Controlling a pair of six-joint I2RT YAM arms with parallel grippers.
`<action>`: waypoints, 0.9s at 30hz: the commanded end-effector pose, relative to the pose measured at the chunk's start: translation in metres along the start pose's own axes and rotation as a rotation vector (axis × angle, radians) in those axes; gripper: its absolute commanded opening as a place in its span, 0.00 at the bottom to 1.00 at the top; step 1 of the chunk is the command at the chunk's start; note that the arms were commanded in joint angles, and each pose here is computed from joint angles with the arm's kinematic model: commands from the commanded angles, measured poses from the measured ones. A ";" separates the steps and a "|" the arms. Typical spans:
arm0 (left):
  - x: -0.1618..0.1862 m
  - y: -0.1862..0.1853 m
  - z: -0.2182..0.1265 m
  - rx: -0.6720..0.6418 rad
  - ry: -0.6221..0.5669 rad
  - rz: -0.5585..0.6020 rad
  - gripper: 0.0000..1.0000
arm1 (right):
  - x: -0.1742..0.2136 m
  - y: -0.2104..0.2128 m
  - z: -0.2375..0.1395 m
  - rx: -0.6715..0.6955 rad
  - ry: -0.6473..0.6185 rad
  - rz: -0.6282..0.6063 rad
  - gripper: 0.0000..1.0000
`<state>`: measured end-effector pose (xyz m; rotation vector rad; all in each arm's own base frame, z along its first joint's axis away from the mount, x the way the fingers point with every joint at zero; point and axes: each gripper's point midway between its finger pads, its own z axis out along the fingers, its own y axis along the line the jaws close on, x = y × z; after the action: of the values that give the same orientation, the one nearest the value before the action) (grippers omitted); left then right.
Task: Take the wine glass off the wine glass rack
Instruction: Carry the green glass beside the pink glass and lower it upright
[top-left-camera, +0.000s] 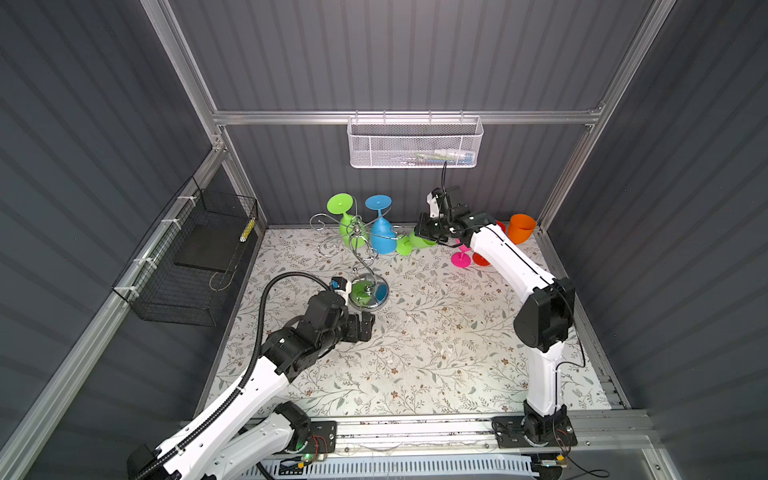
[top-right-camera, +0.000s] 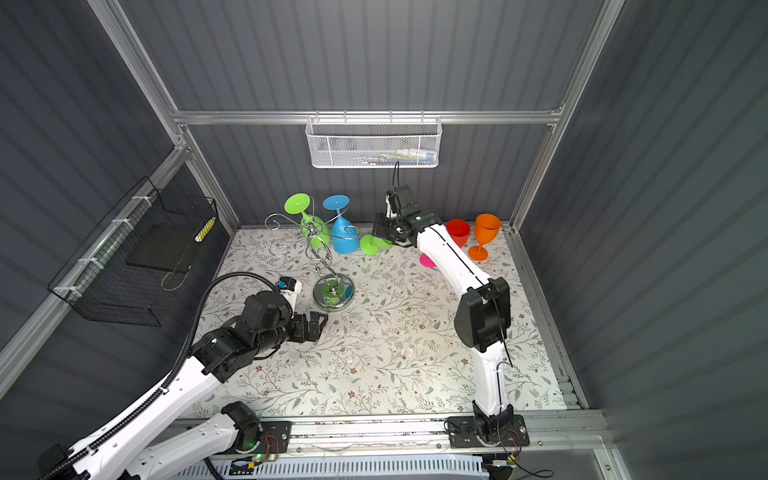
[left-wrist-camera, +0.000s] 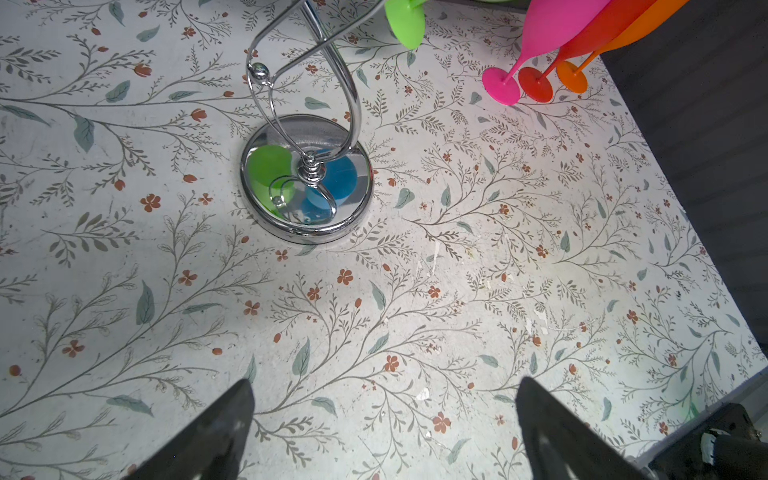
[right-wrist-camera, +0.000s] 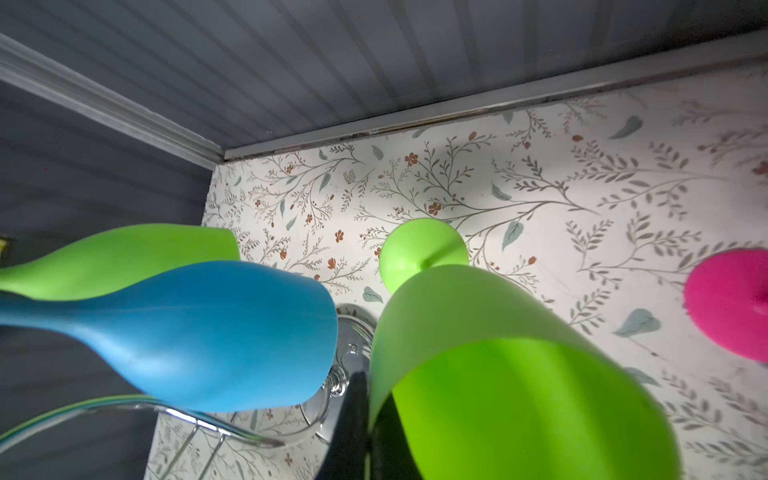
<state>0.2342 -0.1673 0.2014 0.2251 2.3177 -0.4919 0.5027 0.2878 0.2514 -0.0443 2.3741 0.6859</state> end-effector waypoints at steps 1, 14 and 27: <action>-0.004 -0.004 -0.006 0.020 -0.002 0.021 0.98 | 0.033 -0.026 -0.001 0.133 0.171 -0.149 0.00; 0.003 -0.006 -0.004 0.036 0.023 0.019 0.98 | 0.046 -0.045 -0.002 0.224 0.296 -0.360 0.00; 0.003 -0.009 0.001 0.050 0.030 0.013 0.98 | 0.044 -0.060 0.023 0.281 0.305 -0.427 0.00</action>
<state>0.2298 -0.1735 0.1992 0.2587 2.3341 -0.5317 0.4898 0.2541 0.1813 -0.5180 2.6235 0.1968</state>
